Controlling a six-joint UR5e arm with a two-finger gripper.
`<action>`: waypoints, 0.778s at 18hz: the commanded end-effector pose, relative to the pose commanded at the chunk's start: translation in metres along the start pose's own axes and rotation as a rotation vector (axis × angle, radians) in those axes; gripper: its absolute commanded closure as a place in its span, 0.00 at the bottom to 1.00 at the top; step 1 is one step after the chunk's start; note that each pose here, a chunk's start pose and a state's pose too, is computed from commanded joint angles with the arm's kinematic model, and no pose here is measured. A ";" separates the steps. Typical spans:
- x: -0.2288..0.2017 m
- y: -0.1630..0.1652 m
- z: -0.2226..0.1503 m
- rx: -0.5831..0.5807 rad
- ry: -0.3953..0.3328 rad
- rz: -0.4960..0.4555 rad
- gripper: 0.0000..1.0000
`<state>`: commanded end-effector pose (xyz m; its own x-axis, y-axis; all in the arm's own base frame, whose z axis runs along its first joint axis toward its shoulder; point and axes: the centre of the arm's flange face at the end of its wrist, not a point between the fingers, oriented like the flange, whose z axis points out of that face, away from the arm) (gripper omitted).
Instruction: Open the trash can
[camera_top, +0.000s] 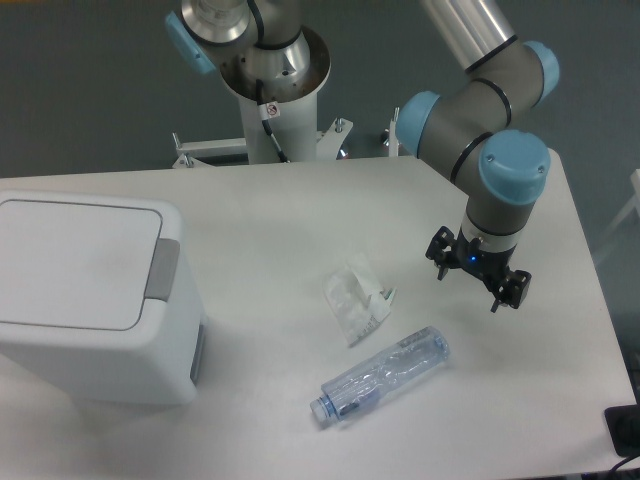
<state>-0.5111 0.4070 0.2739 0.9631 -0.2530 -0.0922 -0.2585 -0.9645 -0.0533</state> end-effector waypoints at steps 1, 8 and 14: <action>-0.001 0.001 -0.002 0.000 -0.003 0.003 0.00; 0.004 -0.006 -0.018 0.089 -0.010 -0.114 0.00; 0.015 -0.041 -0.038 0.235 0.039 -0.412 0.00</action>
<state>-0.4830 0.4402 0.3128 0.9899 0.1399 0.0212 0.1397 -0.9432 -0.3013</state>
